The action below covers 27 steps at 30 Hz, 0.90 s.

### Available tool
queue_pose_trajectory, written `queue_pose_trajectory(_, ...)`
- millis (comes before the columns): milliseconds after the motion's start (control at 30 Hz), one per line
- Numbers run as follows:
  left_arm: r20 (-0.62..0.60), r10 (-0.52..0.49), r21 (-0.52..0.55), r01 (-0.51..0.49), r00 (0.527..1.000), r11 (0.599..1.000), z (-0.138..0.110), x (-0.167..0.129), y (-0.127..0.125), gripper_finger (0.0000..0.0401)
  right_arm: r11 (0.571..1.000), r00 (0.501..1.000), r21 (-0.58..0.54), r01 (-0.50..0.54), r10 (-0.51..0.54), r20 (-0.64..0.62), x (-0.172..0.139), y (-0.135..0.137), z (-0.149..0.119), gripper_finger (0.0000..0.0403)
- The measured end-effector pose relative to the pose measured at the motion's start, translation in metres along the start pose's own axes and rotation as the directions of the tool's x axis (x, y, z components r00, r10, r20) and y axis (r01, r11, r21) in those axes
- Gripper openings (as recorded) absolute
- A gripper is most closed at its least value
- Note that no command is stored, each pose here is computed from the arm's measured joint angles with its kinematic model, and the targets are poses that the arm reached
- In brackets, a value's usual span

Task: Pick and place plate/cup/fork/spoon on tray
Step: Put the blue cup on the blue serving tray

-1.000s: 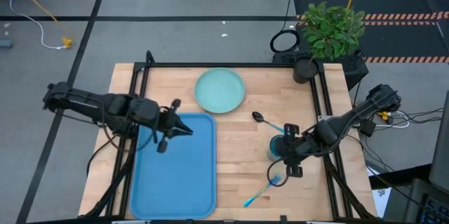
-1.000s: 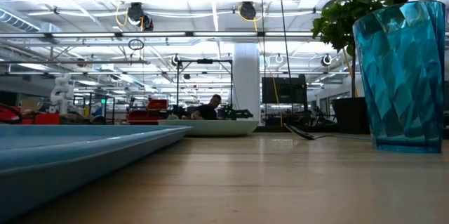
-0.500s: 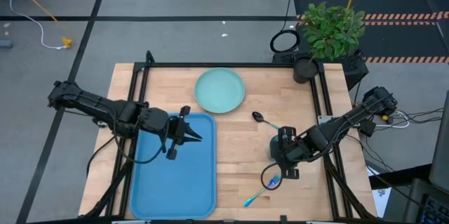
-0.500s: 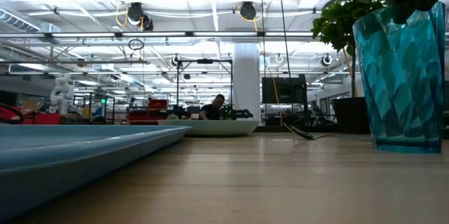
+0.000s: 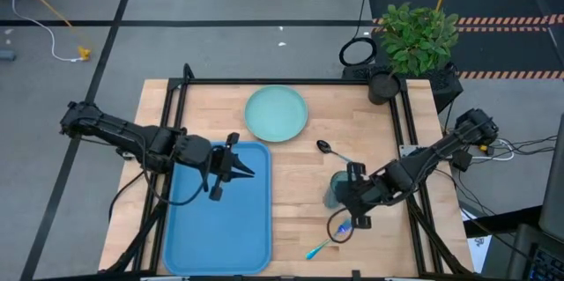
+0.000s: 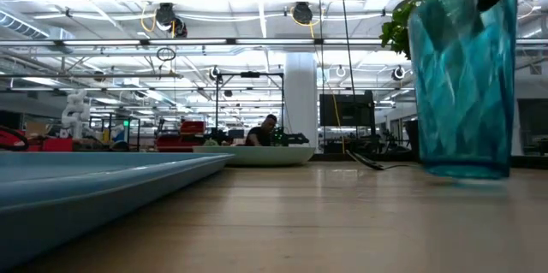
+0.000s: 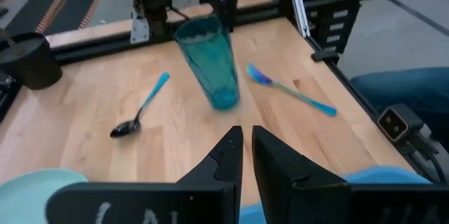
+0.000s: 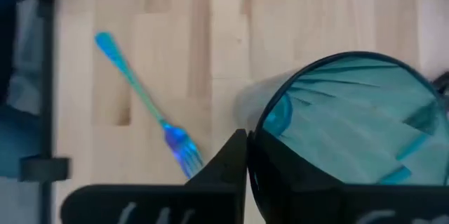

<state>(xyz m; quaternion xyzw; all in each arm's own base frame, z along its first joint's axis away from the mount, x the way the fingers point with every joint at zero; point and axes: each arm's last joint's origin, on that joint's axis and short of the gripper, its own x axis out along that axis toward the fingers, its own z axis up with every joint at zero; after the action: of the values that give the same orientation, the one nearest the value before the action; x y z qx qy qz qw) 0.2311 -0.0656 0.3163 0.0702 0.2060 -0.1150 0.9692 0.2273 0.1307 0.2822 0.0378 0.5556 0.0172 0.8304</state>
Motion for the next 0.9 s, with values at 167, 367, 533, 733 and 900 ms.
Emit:
queue_pose_trajectory(167, 0.053, 0.003, 0.01, -0.004, 0.999, 1.0, 0.005, 0.006, 0.0, 0.0037, 0.999, 0.998, 0.001, 0.032, -0.032, 0.051, -0.005, -0.001, 0.0, 0.0004)
queue_pose_trajectory(367, 0.11, 0.004, 0.062, -0.011, 0.994, 0.998, 0.008, 0.025, -0.002, 0.0037, 0.994, 0.985, -0.026, 0.103, -0.098, 0.142, -0.006, -0.002, 0.006, 0.0002)
queue_pose_trajectory(533, 0.164, 0.008, 0.111, -0.026, 0.986, 0.994, 0.01, 0.042, -0.003, 0.0051, 0.981, 0.949, -0.059, 0.182, -0.16, 0.272, -0.008, -0.002, 0.016, 0.0001)
queue_pose_trajectory(733, 0.171, -0.001, 0.131, -0.022, 0.985, 0.991, 0.014, 0.061, -0.007, 0.0147, 0.934, 0.88, -0.092, 0.346, -0.289, 0.378, -0.007, -0.007, 0.026, 0.0001)
queue_pose_trajectory(900, 0.151, -0.008, 0.183, -0.02, 0.988, 0.983, 0.023, 0.079, -0.016, 0.0233, 0.955, 0.912, -0.132, 0.265, -0.204, 0.355, 0.009, -0.005, 0.038, 0.0001)
